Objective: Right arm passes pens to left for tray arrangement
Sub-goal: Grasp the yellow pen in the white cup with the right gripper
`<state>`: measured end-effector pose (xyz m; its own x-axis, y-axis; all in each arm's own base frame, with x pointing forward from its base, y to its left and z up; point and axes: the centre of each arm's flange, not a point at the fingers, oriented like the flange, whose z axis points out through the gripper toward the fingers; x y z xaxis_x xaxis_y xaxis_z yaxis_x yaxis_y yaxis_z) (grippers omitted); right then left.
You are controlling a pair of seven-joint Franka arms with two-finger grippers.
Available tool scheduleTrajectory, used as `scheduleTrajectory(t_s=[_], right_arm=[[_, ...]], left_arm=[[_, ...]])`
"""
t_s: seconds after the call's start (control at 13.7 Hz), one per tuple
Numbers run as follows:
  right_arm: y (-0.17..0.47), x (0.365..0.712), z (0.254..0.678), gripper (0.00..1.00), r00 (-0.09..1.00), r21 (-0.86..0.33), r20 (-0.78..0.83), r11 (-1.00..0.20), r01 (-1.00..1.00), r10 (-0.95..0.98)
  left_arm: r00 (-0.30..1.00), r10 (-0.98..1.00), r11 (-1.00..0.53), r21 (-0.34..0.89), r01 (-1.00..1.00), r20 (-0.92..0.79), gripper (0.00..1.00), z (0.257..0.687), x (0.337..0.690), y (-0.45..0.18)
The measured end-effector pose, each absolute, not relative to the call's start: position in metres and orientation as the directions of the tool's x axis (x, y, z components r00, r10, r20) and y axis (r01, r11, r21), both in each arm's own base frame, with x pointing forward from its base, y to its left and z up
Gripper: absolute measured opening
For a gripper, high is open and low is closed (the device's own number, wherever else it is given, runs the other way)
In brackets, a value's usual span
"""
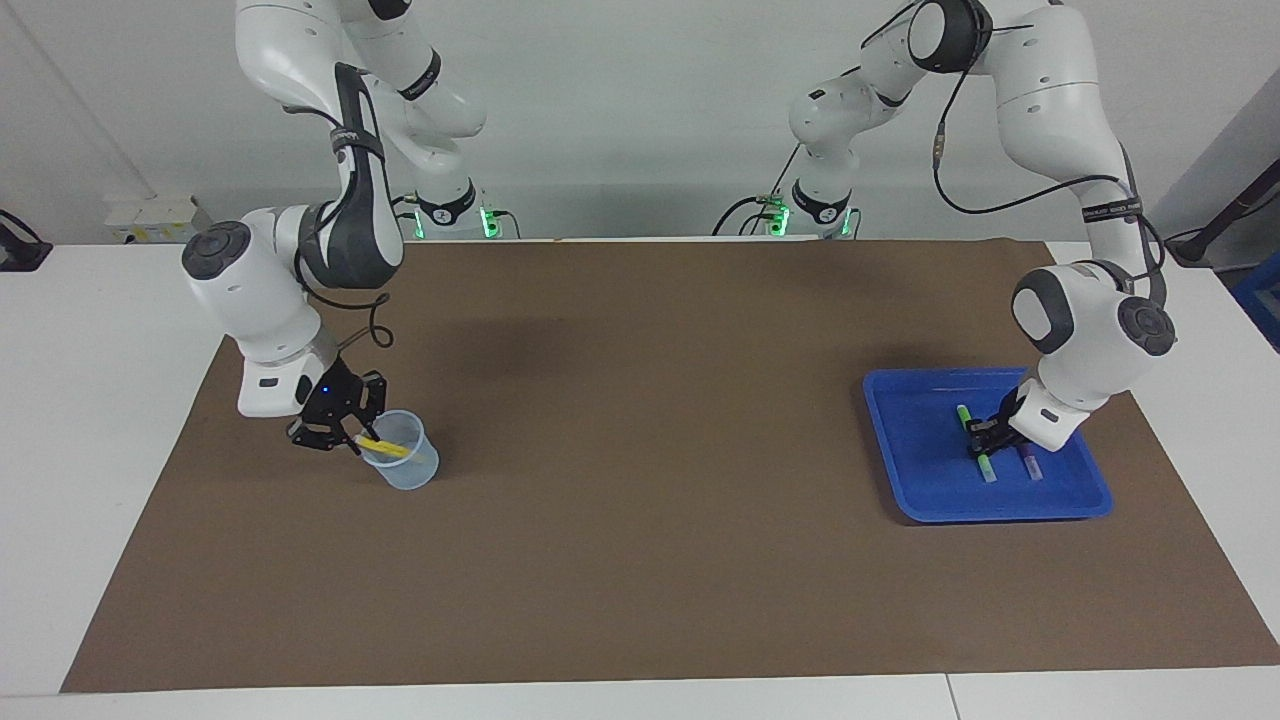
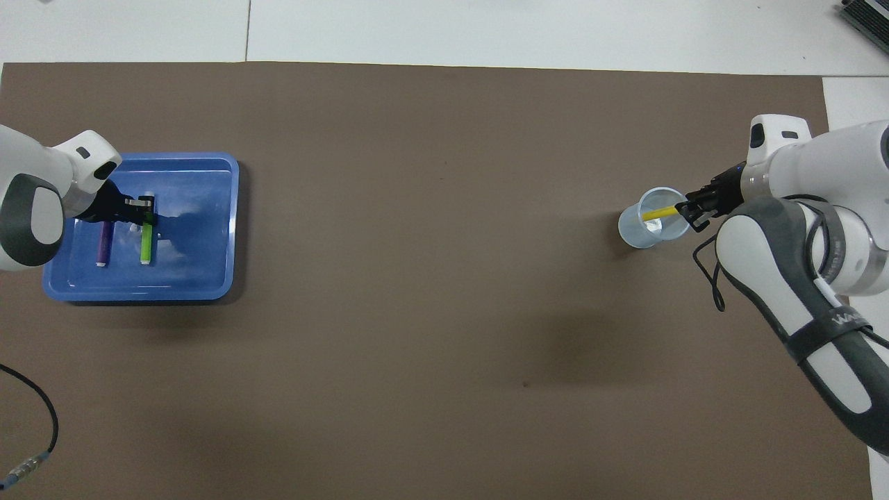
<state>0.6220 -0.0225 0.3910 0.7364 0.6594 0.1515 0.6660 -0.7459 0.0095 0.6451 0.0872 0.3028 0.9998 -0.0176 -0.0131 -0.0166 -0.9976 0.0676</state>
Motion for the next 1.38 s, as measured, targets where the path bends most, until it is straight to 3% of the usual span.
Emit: scheduleTrajectory(t_s=[0.73,0.87,1.02,1.09,1.24,1.38], right_arm=[[-0.023,0.619,0.393,0.20,0.740,-0.004,0.137,-0.747,0.665,0.658],[-0.025,0.617,0.392,0.20,0.743,-0.020,0.122,-0.747,0.665,0.658],[-0.023,0.616,0.393,0.20,0.742,-0.030,0.112,-0.744,0.667,0.661],[-0.022,0.616,0.395,0.20,0.741,-0.038,0.105,-0.742,0.669,0.663],[-0.021,0.618,0.404,0.19,0.739,-0.047,0.098,-0.738,0.673,0.667],[-0.021,0.618,0.413,0.19,0.737,-0.041,0.103,-0.738,0.674,0.668]], left_arm=[[1.000,-0.010,-0.998,0.062,-0.010,0.005,0.18,0.303,0.639,0.091],[1.000,-0.010,-0.998,0.063,-0.010,0.003,0.21,0.301,0.638,0.091],[1.000,-0.016,-0.998,0.066,-0.016,0.000,0.37,0.300,0.638,0.087],[1.000,-0.015,-0.998,0.066,-0.015,0.000,0.37,0.300,0.638,0.087],[1.000,-0.016,-0.998,0.066,-0.016,-0.002,0.47,0.299,0.637,0.086],[1.000,-0.016,-0.998,0.066,-0.016,-0.002,0.48,0.299,0.637,0.087]])
